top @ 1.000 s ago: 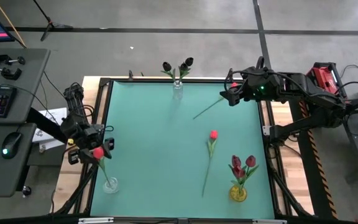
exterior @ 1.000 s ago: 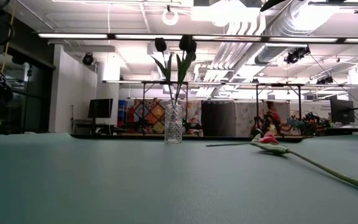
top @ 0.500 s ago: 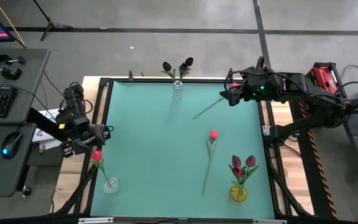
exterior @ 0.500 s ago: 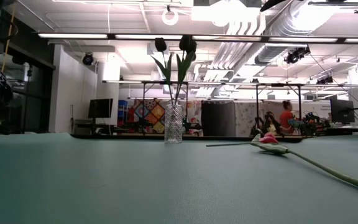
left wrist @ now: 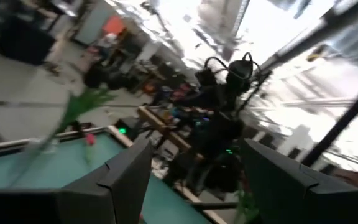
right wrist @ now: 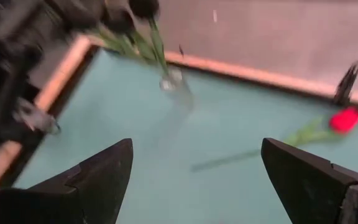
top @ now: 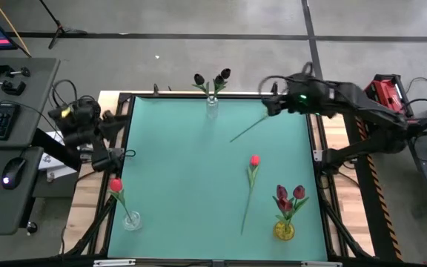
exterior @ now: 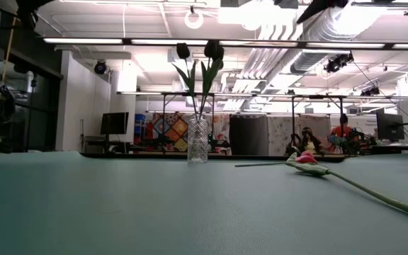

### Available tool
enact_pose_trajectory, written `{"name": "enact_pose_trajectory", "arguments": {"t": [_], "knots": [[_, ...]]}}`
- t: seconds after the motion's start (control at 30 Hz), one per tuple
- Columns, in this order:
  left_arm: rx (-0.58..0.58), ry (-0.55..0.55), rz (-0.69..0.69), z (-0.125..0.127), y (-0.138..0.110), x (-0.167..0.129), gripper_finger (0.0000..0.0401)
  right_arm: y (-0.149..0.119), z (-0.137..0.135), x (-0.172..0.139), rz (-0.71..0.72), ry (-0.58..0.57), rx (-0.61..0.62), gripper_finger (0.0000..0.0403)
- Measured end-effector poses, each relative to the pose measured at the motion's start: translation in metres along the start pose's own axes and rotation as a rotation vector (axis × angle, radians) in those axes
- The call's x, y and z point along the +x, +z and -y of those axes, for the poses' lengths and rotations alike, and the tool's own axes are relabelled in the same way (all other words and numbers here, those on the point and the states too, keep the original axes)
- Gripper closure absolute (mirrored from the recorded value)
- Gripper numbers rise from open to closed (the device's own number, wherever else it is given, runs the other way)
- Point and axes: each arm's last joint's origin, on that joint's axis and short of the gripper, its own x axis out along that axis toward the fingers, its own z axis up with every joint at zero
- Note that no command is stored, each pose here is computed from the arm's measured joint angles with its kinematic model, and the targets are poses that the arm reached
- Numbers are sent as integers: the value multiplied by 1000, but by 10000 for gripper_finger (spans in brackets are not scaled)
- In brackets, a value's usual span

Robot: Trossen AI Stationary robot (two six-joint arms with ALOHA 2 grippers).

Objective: Sort flowers into vase by color
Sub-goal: Put the bottom red tulip into the bottom transparent vase

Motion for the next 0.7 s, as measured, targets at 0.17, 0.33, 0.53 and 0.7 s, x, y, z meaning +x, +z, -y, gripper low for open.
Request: {"name": "enact_pose_trajectory", "arguments": {"t": [0.17,0.33,0.53,0.7], "knots": [[-60,79,-13,-3,18,1,167,-8,-11,68,-356,-28,-42,60],[-116,93,-21,0,14,1,167,-42,-26,139,-696,-120,-191,60],[-76,112,-43,21,-6,4,167,-89,-47,166,-877,-213,-332,60],[-66,131,-40,35,-20,7,167,-133,-35,158,-953,-280,-289,62]]}}
